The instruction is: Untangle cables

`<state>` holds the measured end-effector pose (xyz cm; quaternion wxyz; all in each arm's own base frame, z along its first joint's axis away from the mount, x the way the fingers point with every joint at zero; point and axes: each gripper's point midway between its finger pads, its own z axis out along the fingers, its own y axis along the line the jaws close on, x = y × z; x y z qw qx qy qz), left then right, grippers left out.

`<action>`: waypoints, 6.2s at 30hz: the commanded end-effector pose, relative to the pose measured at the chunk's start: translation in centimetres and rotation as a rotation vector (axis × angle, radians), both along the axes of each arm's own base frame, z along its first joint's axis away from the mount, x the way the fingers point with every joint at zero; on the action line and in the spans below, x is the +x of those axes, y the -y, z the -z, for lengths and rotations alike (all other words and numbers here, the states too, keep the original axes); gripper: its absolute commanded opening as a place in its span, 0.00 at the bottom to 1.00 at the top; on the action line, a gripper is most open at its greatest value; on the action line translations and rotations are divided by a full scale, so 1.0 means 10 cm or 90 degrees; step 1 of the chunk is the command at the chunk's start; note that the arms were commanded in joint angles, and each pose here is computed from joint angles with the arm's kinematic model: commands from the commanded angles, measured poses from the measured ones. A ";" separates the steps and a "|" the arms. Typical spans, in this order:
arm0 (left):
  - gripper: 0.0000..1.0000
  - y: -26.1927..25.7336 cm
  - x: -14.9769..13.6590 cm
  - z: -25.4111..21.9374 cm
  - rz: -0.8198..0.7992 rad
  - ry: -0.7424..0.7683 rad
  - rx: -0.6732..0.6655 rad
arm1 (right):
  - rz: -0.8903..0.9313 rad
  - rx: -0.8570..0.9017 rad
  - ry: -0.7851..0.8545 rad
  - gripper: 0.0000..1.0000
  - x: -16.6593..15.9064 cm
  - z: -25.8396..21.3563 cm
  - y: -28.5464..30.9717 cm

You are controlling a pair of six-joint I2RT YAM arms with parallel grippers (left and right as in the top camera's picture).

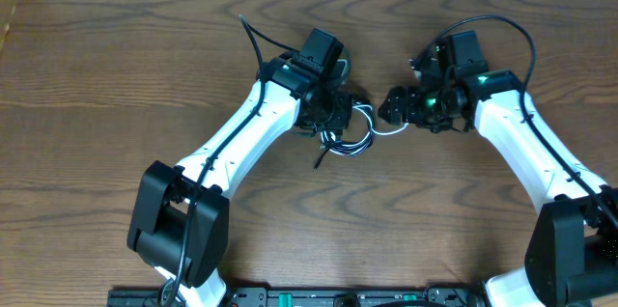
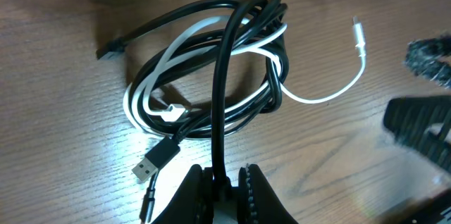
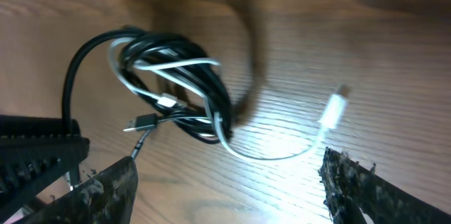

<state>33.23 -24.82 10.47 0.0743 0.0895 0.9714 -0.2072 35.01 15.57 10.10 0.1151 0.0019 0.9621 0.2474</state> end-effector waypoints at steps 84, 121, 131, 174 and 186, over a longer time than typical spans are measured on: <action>0.13 0.43 0.20 -0.53 -0.273 0.007 -0.118 | 0.205 -0.115 0.152 0.01 -0.04 -0.79 0.28; 0.12 0.72 0.26 0.17 -0.282 -0.039 -0.087 | 0.194 -0.106 0.136 0.01 -0.09 -0.76 0.24; 0.07 0.60 0.39 -0.09 -0.220 0.010 -0.118 | 0.232 -0.147 0.116 0.01 -0.09 -0.62 0.50; 0.08 -0.62 0.37 -0.78 0.014 0.148 -0.078 | -0.305 0.217 0.219 0.01 -0.56 -0.62 -0.57; 0.07 -0.69 0.15 -0.36 0.014 0.084 -0.027 | -0.387 0.402 0.337 0.01 -0.70 -1.31 -0.57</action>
